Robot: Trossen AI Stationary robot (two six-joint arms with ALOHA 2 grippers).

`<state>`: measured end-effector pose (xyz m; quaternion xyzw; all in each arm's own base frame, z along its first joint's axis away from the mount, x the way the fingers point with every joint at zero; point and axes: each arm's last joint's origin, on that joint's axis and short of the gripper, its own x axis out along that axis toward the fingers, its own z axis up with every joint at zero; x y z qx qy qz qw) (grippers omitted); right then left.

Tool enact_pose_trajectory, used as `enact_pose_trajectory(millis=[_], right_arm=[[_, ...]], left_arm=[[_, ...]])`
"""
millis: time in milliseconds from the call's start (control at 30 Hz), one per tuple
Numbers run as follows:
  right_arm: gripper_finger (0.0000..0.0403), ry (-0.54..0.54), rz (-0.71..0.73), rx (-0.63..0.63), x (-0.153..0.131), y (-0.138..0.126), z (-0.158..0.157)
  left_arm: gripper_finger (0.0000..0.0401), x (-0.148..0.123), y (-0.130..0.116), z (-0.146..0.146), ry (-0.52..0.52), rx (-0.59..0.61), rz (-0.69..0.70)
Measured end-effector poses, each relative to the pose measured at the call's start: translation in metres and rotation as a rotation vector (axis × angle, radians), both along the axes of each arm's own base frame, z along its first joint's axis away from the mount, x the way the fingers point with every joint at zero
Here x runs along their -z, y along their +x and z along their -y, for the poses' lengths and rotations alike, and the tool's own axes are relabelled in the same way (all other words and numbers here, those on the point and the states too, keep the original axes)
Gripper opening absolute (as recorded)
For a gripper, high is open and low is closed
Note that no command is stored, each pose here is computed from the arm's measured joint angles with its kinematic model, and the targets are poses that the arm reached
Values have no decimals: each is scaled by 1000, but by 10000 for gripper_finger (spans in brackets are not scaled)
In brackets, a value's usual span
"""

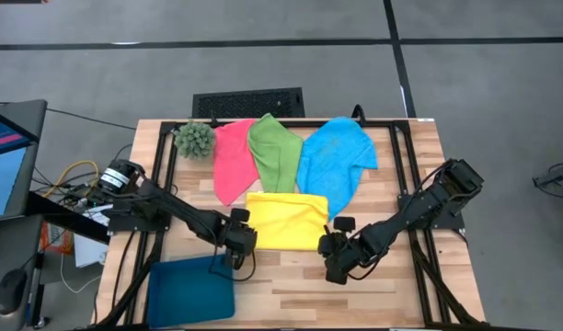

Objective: Fold microfiber towels
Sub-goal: Fold the yellow microfiber towel

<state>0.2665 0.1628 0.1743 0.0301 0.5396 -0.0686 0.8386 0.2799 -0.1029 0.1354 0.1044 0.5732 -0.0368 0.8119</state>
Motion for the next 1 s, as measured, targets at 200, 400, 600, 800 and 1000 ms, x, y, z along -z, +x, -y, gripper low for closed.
enact_pose_trajectory(millis=[200,400,600,800,1000], right_arm=[[171,18,23,0,19,-5,4],[168,8,26,26,32,-5,19],[171,2,94,-71,29,5,21],[166,-2,61,-80,30,3,23],[166,1,40,-92,43,-5,28]], left_arm=[[149,0,0,0,5,-4,2],[149,0,0,-1,6,-6,1],[149,1,0,-1,-2,-40,2],[149,1,0,-1,-4,-50,1],[149,1,-1,-1,-8,-67,2]])
